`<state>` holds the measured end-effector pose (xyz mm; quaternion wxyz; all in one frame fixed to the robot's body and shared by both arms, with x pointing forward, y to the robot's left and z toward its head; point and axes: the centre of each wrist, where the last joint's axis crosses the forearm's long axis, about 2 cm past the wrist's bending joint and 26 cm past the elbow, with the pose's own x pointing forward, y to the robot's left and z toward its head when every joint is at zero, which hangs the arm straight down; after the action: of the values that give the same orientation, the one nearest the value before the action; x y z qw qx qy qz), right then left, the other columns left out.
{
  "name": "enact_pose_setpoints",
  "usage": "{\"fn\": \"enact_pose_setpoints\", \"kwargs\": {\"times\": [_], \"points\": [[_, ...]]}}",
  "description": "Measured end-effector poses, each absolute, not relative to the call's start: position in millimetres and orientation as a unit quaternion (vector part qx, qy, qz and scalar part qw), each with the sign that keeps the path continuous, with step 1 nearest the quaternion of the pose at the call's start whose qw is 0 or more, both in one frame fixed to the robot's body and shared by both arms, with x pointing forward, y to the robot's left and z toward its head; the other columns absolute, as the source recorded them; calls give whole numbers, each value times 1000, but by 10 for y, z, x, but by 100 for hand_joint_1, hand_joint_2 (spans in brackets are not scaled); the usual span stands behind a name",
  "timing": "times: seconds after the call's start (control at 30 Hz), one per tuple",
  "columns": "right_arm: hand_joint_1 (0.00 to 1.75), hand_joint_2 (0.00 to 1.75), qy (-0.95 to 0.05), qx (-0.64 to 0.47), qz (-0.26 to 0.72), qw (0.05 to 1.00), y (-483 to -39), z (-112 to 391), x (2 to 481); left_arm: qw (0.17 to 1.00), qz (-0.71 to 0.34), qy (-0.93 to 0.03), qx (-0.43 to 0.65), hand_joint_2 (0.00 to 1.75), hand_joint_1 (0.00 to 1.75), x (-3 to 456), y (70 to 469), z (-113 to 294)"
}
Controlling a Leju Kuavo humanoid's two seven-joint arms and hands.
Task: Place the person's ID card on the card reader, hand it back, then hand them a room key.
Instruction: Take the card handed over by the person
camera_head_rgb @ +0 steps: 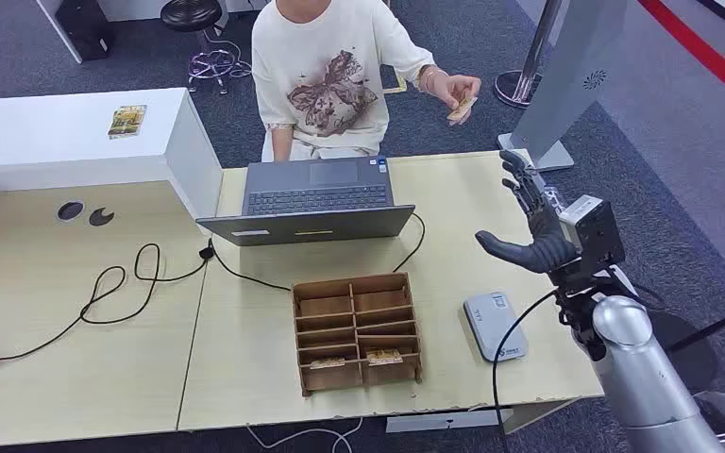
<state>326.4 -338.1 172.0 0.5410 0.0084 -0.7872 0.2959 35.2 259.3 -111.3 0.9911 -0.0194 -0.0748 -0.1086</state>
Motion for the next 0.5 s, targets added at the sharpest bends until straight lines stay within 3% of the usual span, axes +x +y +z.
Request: {"fn": "enact_pose_setpoints", "kwargs": {"times": [0.27,0.5], "points": [[0,175,-789,-36,310,529,-3273,1809,3378,990,-116,-74,-20,175,0,355,2593,-1113],[0,175,-779,-190,343,489,-3055,1899,3485,990,-121,-74,-21,175,0,369,2590,-1111]]}}
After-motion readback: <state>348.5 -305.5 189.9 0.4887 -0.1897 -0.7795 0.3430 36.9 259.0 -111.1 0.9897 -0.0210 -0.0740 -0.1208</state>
